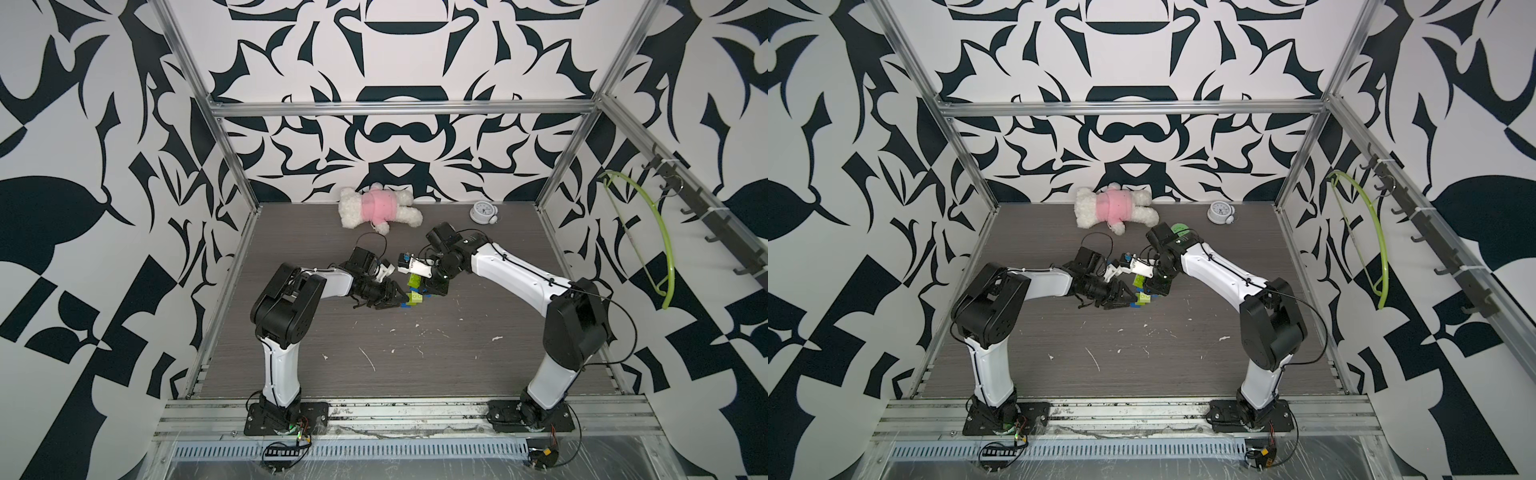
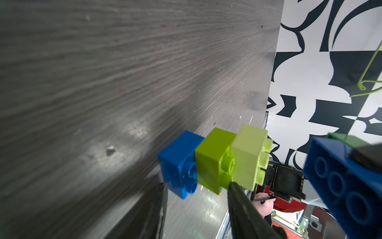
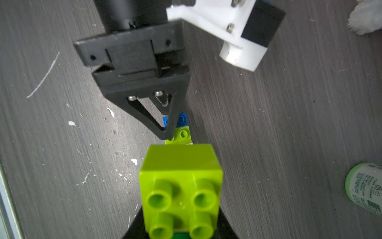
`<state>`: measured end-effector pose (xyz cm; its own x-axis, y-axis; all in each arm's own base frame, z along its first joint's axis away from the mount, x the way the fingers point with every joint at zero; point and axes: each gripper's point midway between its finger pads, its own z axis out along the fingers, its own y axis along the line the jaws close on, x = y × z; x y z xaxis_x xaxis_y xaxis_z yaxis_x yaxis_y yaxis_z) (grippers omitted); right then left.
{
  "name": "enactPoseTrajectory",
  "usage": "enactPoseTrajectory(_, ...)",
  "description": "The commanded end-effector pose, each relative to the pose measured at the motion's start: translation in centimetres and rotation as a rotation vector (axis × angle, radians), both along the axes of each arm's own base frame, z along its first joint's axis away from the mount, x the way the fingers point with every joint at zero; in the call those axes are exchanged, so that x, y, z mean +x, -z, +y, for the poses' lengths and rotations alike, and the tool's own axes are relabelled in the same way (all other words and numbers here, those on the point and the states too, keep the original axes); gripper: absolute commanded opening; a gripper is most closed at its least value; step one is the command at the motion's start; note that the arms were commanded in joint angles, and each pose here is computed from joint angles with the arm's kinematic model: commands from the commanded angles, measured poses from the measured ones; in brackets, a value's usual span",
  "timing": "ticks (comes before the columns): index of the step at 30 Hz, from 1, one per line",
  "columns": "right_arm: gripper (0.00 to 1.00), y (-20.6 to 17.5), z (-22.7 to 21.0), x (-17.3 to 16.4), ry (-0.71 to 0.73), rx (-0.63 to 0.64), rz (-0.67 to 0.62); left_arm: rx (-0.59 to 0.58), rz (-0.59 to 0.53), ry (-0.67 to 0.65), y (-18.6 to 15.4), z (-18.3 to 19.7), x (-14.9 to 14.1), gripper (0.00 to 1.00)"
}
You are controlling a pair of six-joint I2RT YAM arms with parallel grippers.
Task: Assemble the letter y with lego
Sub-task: Adjust the lego brick at the center of the board, then assemble the lego brick with the lego brick.
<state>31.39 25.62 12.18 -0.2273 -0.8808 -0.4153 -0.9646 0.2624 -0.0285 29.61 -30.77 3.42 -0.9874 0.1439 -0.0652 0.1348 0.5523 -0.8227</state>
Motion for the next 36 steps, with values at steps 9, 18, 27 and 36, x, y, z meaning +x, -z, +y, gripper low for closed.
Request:
enactPoseTrajectory(9, 0.07, -0.6, 0.3, 0.4, -0.072, -0.100, -0.036, 0.355, 0.189, -0.103, 9.7, 6.3, -3.6, 0.46)
enactPoseTrajectory(18, 0.07, -0.1, 1.0, 0.0, -0.142, -0.158, -0.044, 0.355, 0.191, -0.110, 10.1, 6.6, -3.7, 0.46)
enactPoseTrajectory(27, 0.08, -0.1, 1.6, -0.2, -0.255, -0.176, -0.081, 0.350, 0.197, -0.112, 10.7, 6.8, -3.9, 0.46)
enactPoseTrajectory(36, 0.08, 0.0, 1.8, -0.1, -0.350, -0.199, -0.105, 0.345, 0.200, -0.112, 11.0, 6.9, -4.0, 0.46)
